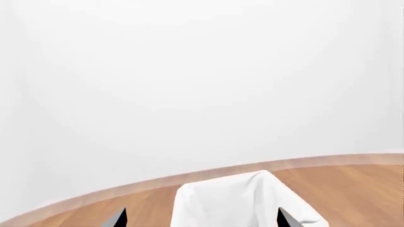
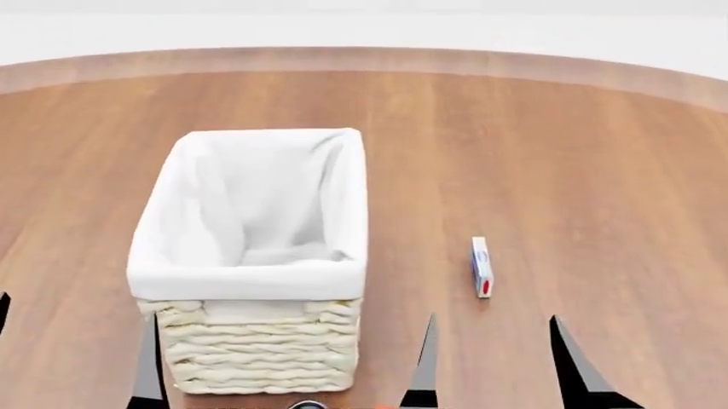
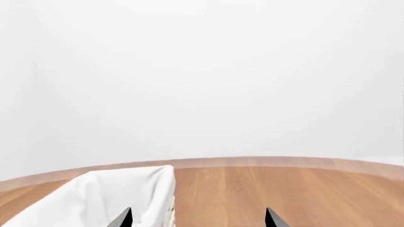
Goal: Pick up the alphabet soup and put it in the basket.
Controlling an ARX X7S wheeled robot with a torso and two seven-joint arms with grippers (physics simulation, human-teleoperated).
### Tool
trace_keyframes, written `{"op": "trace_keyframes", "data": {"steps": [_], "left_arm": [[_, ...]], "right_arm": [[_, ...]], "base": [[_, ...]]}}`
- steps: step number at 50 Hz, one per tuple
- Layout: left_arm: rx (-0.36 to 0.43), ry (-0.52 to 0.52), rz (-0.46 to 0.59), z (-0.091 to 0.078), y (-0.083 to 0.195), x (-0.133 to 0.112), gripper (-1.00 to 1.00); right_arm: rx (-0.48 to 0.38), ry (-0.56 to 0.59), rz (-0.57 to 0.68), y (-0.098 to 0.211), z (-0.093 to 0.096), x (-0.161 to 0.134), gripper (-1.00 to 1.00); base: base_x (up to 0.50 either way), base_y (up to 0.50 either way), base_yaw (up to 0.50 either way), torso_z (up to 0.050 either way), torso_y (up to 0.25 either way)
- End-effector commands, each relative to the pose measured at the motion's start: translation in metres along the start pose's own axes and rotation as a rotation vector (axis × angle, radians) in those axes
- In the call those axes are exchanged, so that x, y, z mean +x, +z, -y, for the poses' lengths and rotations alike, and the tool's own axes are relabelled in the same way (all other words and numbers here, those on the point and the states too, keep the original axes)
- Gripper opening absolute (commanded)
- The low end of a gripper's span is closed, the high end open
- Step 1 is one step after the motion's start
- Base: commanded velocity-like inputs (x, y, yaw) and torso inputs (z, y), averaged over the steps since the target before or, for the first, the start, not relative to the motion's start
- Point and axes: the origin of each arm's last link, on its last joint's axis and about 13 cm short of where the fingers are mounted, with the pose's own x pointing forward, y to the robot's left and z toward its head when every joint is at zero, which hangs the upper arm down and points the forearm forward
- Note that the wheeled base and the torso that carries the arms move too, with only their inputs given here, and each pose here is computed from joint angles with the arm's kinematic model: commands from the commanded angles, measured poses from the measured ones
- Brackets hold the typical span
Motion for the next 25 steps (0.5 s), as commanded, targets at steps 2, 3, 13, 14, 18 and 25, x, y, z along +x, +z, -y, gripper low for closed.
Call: {"op": "trace_keyframes", "data": {"steps": [2,3,13,14,18,25], "left_arm": [[0.001,0.002,-0.004,-0.0003,-0.0011,0.0002,1.00],[0.001,0.001,-0.004,-0.0002,-0.0010,0.0002,1.00],[0.002,-0.001,-0.005,0.0005,-0.0012,0.0000,1.00],[0.003,0.000,-0.006,0.0005,-0.0013,0.0001,1.00],[0.004,-0.001,-0.006,0.0006,-0.0013,0.0000,1.00],[0.005,-0.003,-0.009,0.0011,-0.0021,0.0003,1.00]], "right_arm": [[0.010,-0.017,-0.011,-0.0020,0.0014,0.0005,1.00],[0.006,-0.015,-0.008,-0.0019,0.0012,-0.0001,1.00],[0.001,-0.014,-0.010,-0.0026,0.0011,-0.0005,1.00],[0.000,-0.013,-0.010,-0.0026,0.0011,-0.0005,1.00],[-0.001,-0.015,-0.011,-0.0027,0.0014,-0.0002,1.00],[-0.002,-0.018,-0.013,-0.0032,0.0024,0.0000,1.00]], "base": [[0.00,0.50,0.00,0.000,0.000],[0.00,0.50,0.00,0.000,0.000],[0.00,0.50,0.00,0.000,0.000],[0.00,0.50,0.00,0.000,0.000],[0.00,0.50,0.00,0.000,0.000],[0.00,0.50,0.00,0.000,0.000]]}}
